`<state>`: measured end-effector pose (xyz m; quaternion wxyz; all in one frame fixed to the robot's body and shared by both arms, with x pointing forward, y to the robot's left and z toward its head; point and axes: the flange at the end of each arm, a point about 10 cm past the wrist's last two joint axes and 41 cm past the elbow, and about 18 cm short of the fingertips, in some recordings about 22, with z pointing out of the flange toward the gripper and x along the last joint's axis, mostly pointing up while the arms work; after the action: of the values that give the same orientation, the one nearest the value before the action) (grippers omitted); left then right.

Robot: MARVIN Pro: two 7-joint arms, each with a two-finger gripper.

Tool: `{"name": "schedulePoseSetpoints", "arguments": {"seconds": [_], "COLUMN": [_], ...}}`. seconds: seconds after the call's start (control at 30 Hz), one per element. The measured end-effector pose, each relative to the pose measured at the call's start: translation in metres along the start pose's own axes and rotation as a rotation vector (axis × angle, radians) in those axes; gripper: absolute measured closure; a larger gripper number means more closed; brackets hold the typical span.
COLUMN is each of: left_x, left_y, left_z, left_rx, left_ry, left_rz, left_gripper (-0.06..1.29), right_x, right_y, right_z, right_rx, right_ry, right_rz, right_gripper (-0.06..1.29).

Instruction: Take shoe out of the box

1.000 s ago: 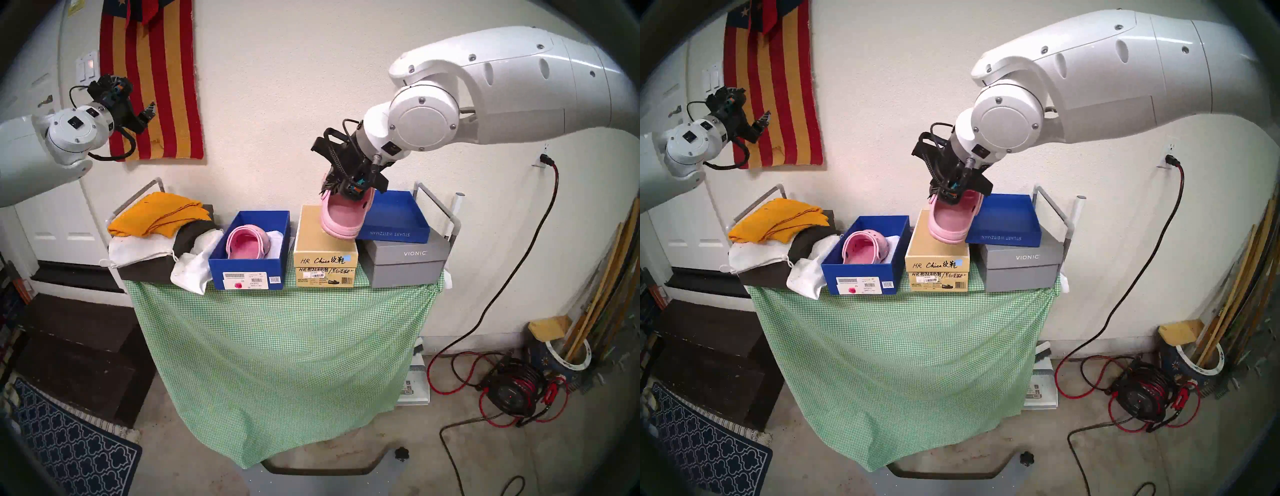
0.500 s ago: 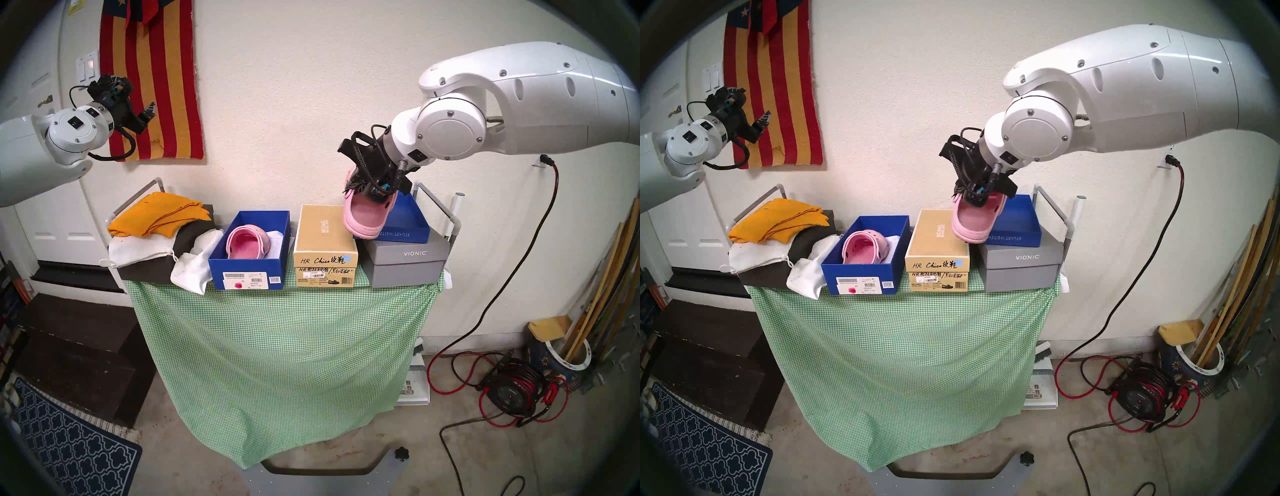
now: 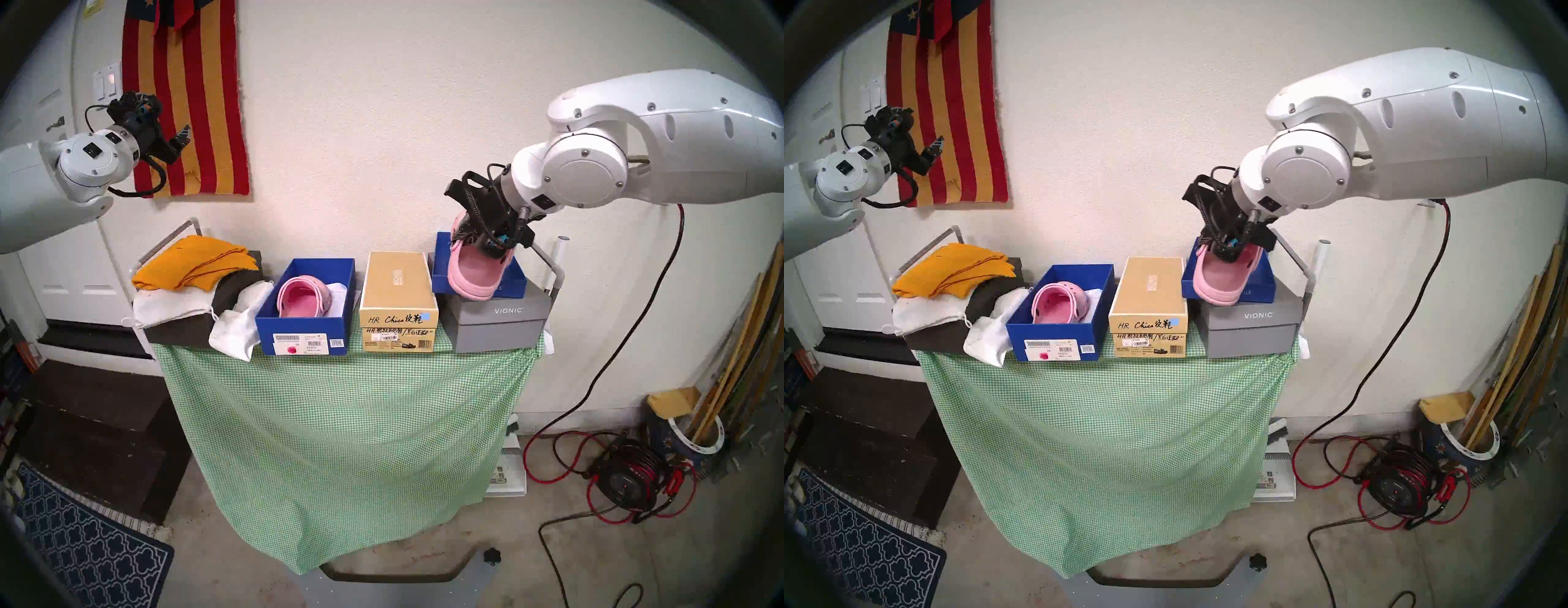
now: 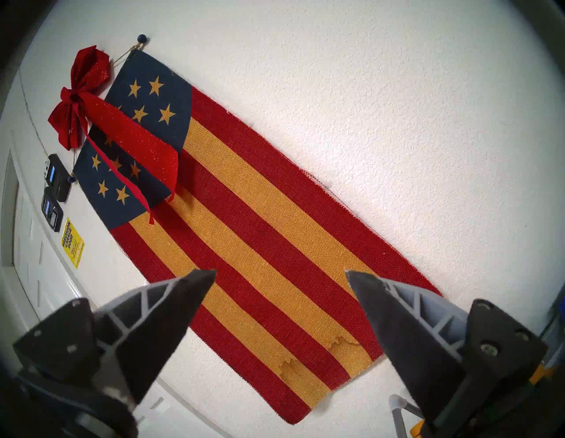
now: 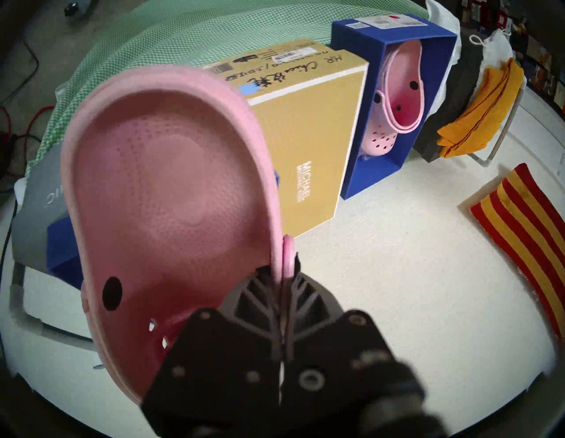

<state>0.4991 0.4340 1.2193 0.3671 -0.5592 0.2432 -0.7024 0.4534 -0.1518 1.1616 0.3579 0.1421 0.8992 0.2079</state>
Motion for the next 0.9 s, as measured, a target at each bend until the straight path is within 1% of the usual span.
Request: {"name": "schedulePoseSetpoints", "arguments": {"seconds": [0.2, 0.3, 0.53, 0.63, 0.73, 0.8, 0.9], "left_x": [0.0, 0.0, 0.0, 0.0, 0.0, 0.0, 0.0], "left_y": [0.0, 0.0, 0.0, 0.0, 0.0, 0.0, 0.0], "left_z": [0.0, 0.0, 0.0, 0.0, 0.0, 0.0, 0.0], "left_rx": [0.0, 0.0, 0.0, 0.0, 0.0, 0.0, 0.0], "left_ry": [0.0, 0.0, 0.0, 0.0, 0.0, 0.0, 0.0], "left_rz": [0.0, 0.0, 0.0, 0.0, 0.0, 0.0, 0.0], "left_gripper": [0.03, 0.03, 0.03, 0.03, 0.03, 0.03, 0.03], "right_x": [-0.011, -0.015, -0.033, -0.043, -0.047, -0.049, -0.048], "right_y": [-0.015, -0.017, -0.019, -0.02, -0.02, -0.02, -0.02], "right_z": [-0.006, -0.007, -0.009, -0.006, -0.003, 0.003, 0.014], "right_rx": [-0.009, -0.017, -0.043, -0.052, -0.052, -0.051, -0.053], "right_ry": [-0.028, -0.036, -0.053, -0.044, -0.035, -0.026, -0.011], "right_rz": [0.018, 0.018, 0.011, 0.009, 0.006, 0.004, 0.006], "right_gripper": [1.24, 1.24, 1.24, 1.24, 1.24, 1.24, 1.24]}}
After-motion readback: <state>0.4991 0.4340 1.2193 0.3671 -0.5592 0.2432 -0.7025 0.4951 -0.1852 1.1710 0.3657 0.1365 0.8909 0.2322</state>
